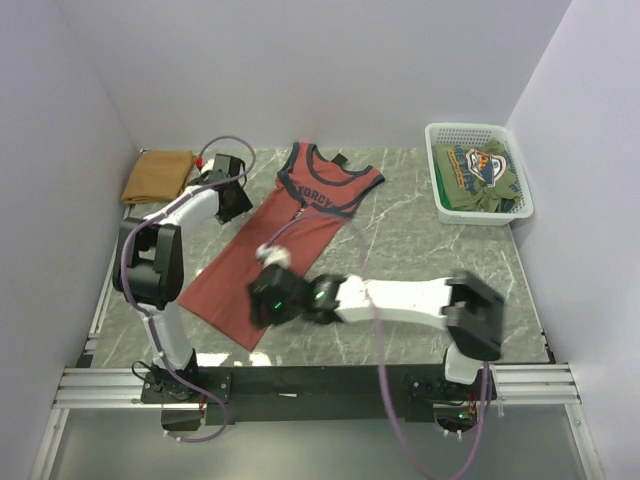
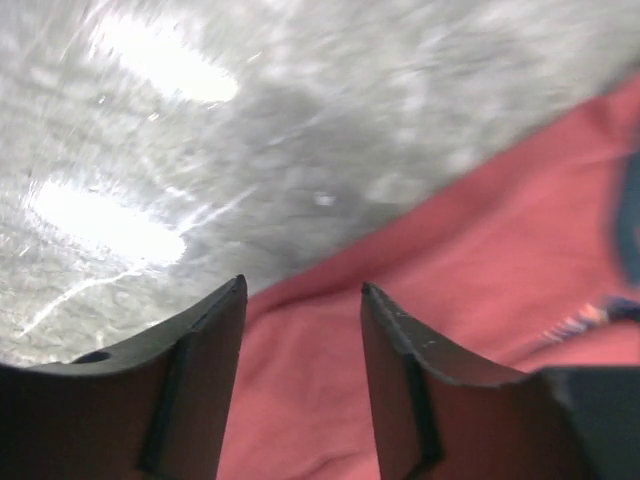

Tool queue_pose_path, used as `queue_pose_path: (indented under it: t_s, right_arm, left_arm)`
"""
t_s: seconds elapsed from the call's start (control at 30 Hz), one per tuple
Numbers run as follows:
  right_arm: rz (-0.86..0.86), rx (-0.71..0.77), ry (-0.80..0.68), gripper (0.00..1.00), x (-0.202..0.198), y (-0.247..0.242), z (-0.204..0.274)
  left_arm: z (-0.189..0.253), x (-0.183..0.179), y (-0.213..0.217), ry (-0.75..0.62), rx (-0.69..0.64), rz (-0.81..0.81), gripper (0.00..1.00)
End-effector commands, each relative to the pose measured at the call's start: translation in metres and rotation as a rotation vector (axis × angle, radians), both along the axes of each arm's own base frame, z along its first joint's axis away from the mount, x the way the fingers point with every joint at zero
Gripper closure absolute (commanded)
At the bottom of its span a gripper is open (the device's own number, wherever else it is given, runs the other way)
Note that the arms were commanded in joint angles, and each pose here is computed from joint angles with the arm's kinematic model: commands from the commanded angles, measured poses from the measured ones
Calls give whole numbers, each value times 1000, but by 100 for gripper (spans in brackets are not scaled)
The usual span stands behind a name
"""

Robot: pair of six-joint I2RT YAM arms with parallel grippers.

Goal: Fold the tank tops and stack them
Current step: Fold the tank top

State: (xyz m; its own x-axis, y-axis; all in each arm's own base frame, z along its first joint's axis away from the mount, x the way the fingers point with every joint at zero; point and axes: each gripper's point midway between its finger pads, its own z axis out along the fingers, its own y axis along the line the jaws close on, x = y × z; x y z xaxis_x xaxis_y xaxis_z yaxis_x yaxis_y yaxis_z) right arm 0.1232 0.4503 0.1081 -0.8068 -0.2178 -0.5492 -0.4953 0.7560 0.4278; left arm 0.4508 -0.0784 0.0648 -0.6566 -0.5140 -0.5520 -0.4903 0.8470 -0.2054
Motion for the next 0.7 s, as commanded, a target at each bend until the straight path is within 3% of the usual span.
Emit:
queue_pose_path:
  t_s: [0.0, 0.1, 0.17, 0.33, 0.4, 0.43, 0.5, 0.53, 0.6, 0.67]
  right_arm:
    - [-290, 54, -132, 36, 96, -75, 51]
    - [-431, 44, -144, 36, 145, -133, 50]
    - [-580, 4, -163, 36, 199, -186, 52]
    - [-792, -50, -216, 38, 310, -265, 60]
    - [-808, -93, -174, 39, 342, -281, 34]
    - [-810, -50, -197, 40, 366, -279, 54]
    - [-836, -74, -157, 40, 395, -298, 30]
    - [-836, -36, -187, 40, 414, -298, 49]
    - [-846, -76, -164, 39, 433, -311, 25]
    - [-849, -42, -177, 38, 454, -313, 36]
  left_arm:
    - [79, 10, -14, -162, -32, -72, 43]
    - [97, -5, -36, -208, -94, -125, 43]
    - [104, -15, -53, -234, -124, -153, 44]
    - [83, -67, -126, -212, -187, -298, 47]
    - [63, -81, -146, -183, -195, -344, 49]
    - [56, -85, -151, -171, -201, -353, 51]
    - [36, -89, -159, -141, -191, -365, 54]
    - [28, -90, -160, -129, -186, -368, 54]
    - [11, -89, -160, -102, -160, -367, 56]
    - [0, -88, -157, -89, -123, -364, 56]
